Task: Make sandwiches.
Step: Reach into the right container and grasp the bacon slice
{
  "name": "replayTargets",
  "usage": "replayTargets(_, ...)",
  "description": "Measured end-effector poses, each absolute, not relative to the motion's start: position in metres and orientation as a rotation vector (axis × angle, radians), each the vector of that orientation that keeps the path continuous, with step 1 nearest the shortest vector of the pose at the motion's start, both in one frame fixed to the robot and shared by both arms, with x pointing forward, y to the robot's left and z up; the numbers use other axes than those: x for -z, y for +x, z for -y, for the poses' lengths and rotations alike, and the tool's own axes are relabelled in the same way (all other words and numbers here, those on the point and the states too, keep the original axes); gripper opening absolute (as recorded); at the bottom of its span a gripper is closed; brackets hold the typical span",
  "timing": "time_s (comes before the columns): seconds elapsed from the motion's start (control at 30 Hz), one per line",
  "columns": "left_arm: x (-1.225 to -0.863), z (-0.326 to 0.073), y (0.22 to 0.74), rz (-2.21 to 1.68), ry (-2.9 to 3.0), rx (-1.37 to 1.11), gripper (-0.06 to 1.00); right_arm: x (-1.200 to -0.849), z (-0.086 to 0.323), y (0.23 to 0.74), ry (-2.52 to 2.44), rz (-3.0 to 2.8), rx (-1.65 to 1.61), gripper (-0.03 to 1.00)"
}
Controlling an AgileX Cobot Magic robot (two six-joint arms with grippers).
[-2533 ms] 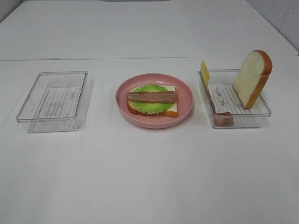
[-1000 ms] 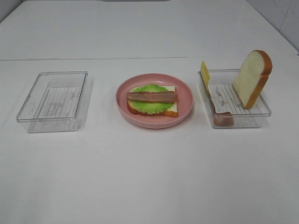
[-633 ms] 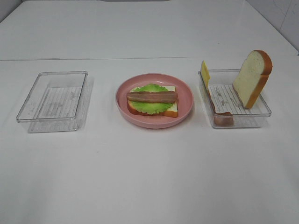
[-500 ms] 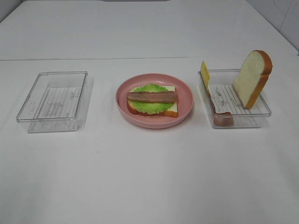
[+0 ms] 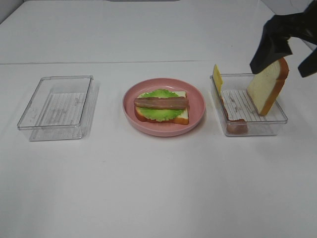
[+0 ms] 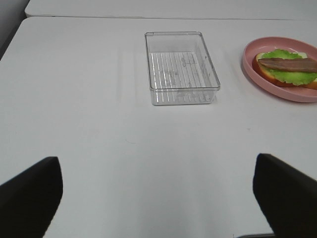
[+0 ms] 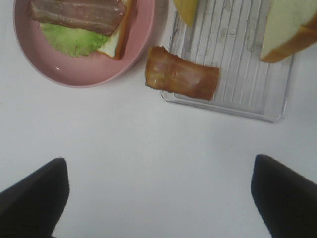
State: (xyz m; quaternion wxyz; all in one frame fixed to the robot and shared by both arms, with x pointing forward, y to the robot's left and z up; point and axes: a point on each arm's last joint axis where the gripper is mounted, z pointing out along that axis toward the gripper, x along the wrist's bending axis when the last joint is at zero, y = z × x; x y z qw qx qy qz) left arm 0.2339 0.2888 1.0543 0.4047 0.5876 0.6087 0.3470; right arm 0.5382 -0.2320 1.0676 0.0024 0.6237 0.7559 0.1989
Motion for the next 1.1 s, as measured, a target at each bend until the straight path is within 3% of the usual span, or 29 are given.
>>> replayTargets(0.2,-1.054,-0.289,0.234,-1.537,1.483,-0.876,0.97,-1.062,0.197,0.573,1.861,-2.418,-0.589,0.9)
replayTargets(0.53,-1.054,-0.289,0.234,-1.537,1.483,-0.876,0.97,-1.045,0.186,0.604,1.911,-2.388,-0.566,0.9)
replayTargets(0.8,-1.054,-0.289,0.234,-1.537,1.483,-0.876,0.97,-0.998,0.181,0.619,1.997,-2.437,-0.447,0.9)
replayTargets(1.1,-1.054,-0.289,0.234,-1.537,1.483,-0.876,0.97,-0.972,0.178,0.627,2.011,-2.473,-0.417,0.9)
